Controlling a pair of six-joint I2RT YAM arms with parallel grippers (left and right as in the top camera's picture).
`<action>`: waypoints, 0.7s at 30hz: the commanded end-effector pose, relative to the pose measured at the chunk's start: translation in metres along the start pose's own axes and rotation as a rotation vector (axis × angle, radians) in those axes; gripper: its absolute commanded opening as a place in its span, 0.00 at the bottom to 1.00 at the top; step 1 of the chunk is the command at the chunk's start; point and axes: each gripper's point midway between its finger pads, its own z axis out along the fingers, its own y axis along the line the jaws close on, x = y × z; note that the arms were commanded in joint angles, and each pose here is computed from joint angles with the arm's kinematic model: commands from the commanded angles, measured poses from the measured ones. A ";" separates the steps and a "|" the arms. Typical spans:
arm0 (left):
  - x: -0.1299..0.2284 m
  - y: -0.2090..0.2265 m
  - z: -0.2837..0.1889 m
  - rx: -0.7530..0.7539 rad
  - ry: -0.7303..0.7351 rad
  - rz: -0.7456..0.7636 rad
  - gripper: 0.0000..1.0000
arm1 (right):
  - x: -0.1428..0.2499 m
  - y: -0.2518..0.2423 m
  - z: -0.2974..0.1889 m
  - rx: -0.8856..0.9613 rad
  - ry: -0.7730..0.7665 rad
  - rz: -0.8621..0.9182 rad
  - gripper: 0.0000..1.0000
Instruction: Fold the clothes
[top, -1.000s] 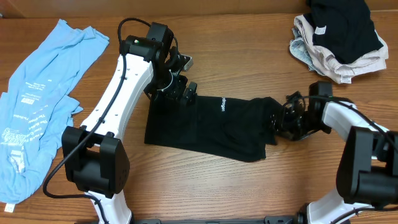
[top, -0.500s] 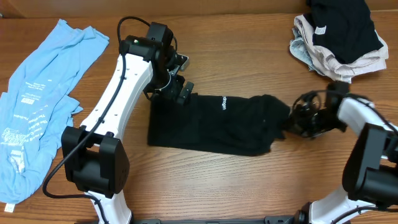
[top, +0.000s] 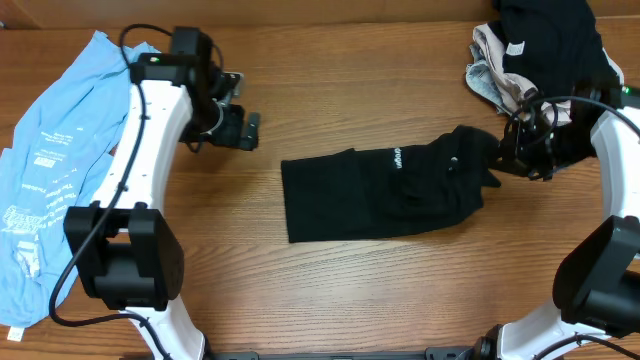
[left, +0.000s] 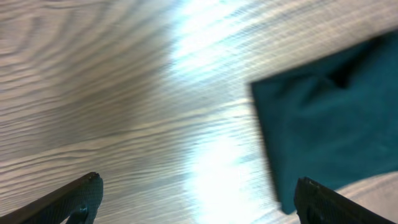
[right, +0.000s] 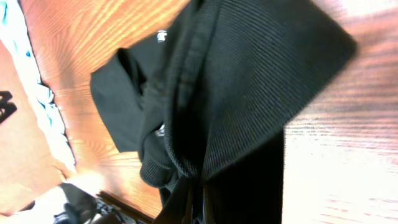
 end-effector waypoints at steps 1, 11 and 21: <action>-0.008 0.023 -0.006 -0.017 -0.037 -0.075 1.00 | -0.003 0.042 -0.011 0.016 -0.032 -0.184 0.04; -0.012 0.059 -0.013 -0.037 -0.085 -0.159 1.00 | 0.036 0.128 0.059 0.084 0.105 -0.446 0.04; -0.019 0.062 -0.014 -0.042 -0.113 -0.159 1.00 | 0.076 0.209 0.124 0.094 0.097 -0.635 0.04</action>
